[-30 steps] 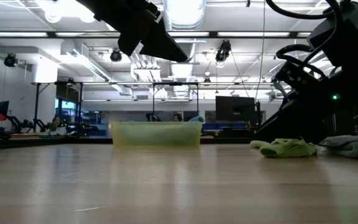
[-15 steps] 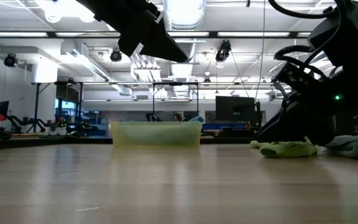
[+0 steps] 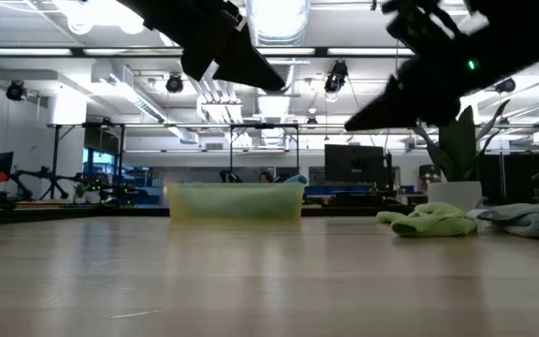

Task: Roll microfiber towels into tight, uniform cylinder then place into a basket
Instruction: Roll the green towel

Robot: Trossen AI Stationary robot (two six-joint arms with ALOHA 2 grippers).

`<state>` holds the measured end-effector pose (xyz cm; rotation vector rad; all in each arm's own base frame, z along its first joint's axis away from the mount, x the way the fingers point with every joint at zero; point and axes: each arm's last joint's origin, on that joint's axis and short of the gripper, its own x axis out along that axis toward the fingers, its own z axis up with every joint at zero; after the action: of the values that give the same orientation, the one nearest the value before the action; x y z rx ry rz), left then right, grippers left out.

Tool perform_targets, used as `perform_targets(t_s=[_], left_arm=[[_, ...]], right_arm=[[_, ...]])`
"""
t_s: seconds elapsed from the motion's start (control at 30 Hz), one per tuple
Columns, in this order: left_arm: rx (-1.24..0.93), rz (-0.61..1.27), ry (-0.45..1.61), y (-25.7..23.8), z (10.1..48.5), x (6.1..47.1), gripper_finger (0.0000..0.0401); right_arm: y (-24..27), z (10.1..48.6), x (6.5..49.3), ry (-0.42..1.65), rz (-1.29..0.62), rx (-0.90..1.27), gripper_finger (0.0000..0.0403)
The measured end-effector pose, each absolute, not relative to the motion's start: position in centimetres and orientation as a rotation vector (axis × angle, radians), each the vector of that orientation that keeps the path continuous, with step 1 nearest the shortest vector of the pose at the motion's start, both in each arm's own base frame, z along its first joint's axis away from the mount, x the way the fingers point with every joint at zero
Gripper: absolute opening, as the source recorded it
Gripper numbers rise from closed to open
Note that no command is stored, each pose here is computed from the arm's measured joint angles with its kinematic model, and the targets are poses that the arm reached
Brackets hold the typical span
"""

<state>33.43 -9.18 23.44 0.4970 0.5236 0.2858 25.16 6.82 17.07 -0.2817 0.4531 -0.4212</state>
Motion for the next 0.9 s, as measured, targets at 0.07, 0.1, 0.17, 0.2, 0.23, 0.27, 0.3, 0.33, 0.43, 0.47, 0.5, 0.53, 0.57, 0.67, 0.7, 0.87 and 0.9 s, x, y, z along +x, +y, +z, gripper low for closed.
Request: perform_targets(t_s=[0.07, 0.1, 0.17, 0.2, 0.23, 0.27, 0.3, 0.33, 0.43, 0.47, 0.5, 0.53, 0.57, 0.67, 0.7, 0.87, 0.9], left_arm=[[0.496, 0.286, 0.521, -9.2, 23.5, 33.4, 0.0030], [0.496, 0.287, 0.521, -9.2, 23.5, 33.5, 0.0030], [0.495, 0.287, 0.520, -9.2, 23.5, 33.5, 0.0030], [0.495, 0.287, 0.521, -9.2, 23.5, 33.5, 0.0030], [0.496, 0.287, 0.522, -9.2, 23.5, 33.4, 0.0030], [0.496, 0.287, 0.522, -9.2, 23.5, 33.4, 0.0030], [0.496, 0.287, 0.522, -9.2, 23.5, 33.4, 0.0030], [0.496, 0.287, 0.522, -9.2, 23.5, 33.4, 0.0030], [0.495, 0.288, 0.519, -9.2, 23.5, 33.5, 0.0030], [0.493, 0.288, 0.517, -9.2, 23.5, 33.5, 0.0030], [0.490, 0.289, 0.510, -9.2, 23.6, 33.5, 0.0030], [0.485, 0.291, 0.499, -9.2, 23.7, 33.6, 0.0030], [0.477, 0.294, 0.485, -9.2, 23.8, 33.6, 0.0030], [0.460, 0.298, 0.455, -9.3, 24.1, 33.8, 0.0030], [0.457, 0.298, 0.447, -9.3, 24.2, 33.8, 0.0030], [0.420, 0.298, 0.383, -9.4, 24.7, 34.1, 0.0030], [0.413, 0.299, 0.368, -9.5, 24.9, 34.1, 0.0030]], right_arm=[[6.4, 18.1, 25.1, 0.572, -0.374, -0.219, 0.0226], [6.1, 18.6, 25.1, 0.647, -0.358, -0.173, 0.0226], [5.5, 19.5, 24.6, 0.785, -0.393, -0.111, 0.0226], [5.2, 19.8, 24.3, 0.845, -0.426, -0.104, 0.0226], [5.0, 20.1, 24.2, 0.876, -0.465, -0.104, 0.0226], [4.8, 20.3, 24.0, 0.886, -0.506, -0.113, 0.0226], [4.7, 20.3, 23.9, 0.884, -0.545, -0.130, 0.0226], [4.6, 20.3, 23.9, 0.874, -0.569, -0.144, 0.0226], [4.6, 19.4, 23.8, 0.893, -0.574, -0.166, 0.0226], [4.6, 19.0, 23.8, 0.909, -0.572, -0.173, 0.0226], [4.6, 18.7, 23.8, 0.917, -0.573, -0.179, 0.0226], [4.6, 18.4, 23.8, 0.927, -0.573, -0.185, 0.0226], [4.6, 18.1, 23.7, 0.940, -0.573, -0.191, 0.0226], [4.6, 17.2, 23.6, 0.989, -0.544, -0.187, 0.0226], [4.7, 17.0, 23.6, 1.001, -0.528, -0.177, 0.0226], [5.0, 16.6, 23.6, 1.027, -0.461, -0.123, 0.0226], [5.0, 16.7, 23.6, 1.026, -0.459, -0.120, 0.0226]])
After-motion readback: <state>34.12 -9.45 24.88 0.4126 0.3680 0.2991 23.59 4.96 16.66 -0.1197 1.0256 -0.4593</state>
